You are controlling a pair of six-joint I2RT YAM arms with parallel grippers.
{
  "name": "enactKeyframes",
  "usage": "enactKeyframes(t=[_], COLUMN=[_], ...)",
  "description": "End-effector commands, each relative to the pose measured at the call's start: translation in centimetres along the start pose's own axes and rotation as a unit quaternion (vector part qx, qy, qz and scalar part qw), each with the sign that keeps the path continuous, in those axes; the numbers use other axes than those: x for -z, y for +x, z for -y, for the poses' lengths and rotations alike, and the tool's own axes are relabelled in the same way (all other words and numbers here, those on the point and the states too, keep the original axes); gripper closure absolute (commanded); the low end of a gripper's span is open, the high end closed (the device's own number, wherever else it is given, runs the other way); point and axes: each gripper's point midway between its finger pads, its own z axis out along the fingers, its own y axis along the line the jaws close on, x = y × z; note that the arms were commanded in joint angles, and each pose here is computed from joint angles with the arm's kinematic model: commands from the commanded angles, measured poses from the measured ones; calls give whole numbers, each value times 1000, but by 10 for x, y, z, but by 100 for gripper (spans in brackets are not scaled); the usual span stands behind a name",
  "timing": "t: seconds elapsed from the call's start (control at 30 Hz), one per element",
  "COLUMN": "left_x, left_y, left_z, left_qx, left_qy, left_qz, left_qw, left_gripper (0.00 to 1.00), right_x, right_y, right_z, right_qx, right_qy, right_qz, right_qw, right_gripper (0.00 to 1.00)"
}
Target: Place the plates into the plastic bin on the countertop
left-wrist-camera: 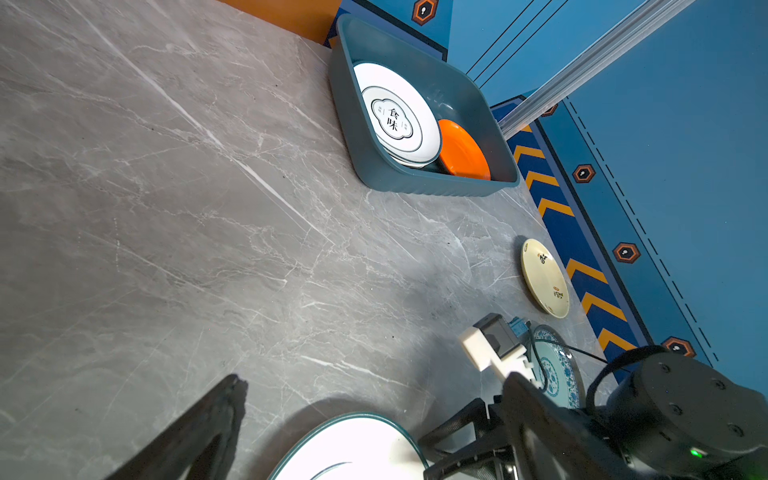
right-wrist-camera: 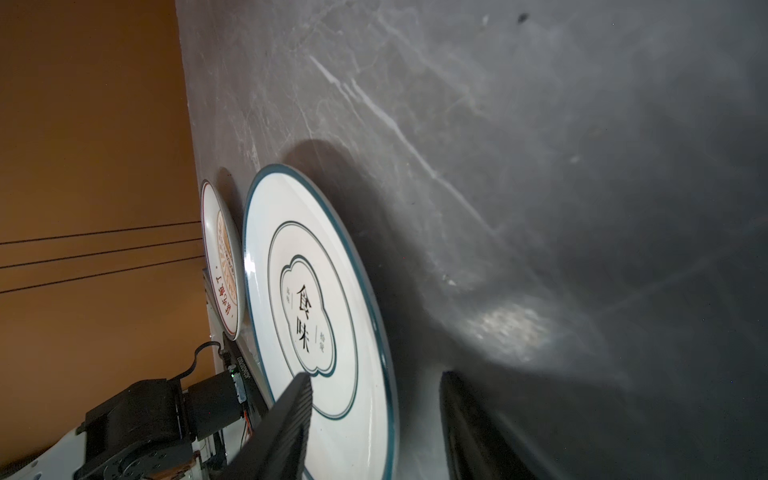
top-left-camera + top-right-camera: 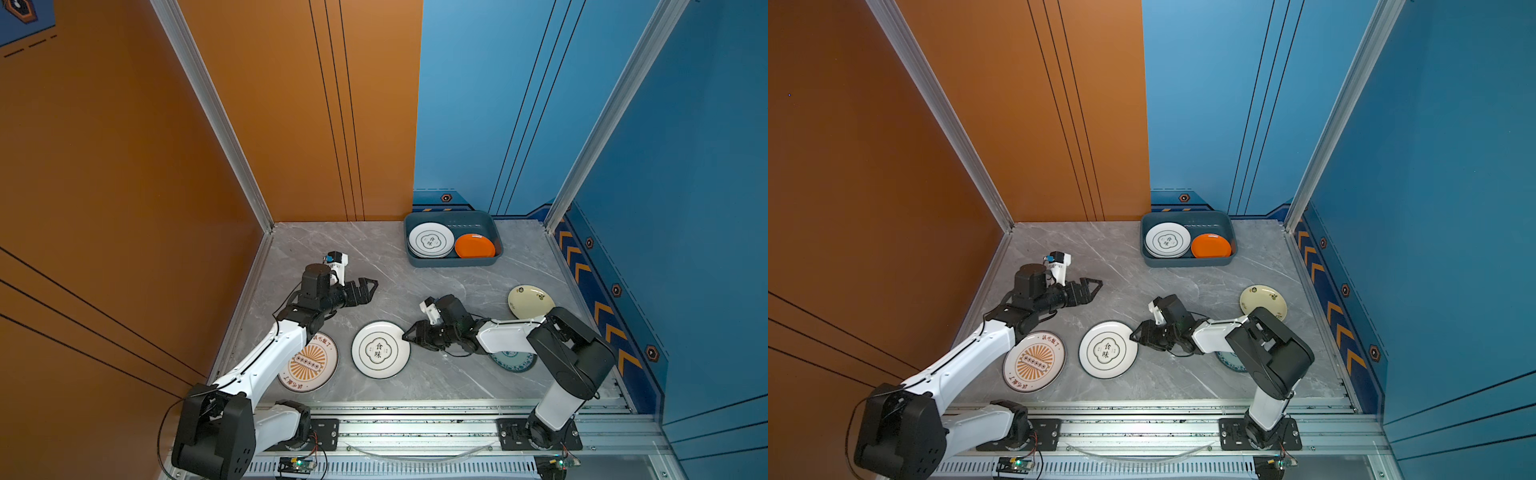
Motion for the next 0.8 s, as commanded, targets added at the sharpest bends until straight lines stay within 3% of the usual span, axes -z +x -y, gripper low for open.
enactKeyframes(t=[0.0, 0.37, 0.77], left_x=[0, 0, -5], left_y=[5, 4, 7], left_z=[-8, -9, -12], left_qx=[3, 4, 9], left_qy=[-9, -8, -4], left_qz=[-5, -4, -10], left_qw=[1000, 1000, 1000], left_gripper=[2, 2, 2], right_x=[-10, -21, -8], right_y=[7, 8, -6], right_z=[0, 6, 5], right_qx=[-16, -27, -22], right_qy=[-10, -6, 5], right_qz=[-13, -24, -13], right_qw=[1000, 999, 1000], right_gripper=[51, 82, 96])
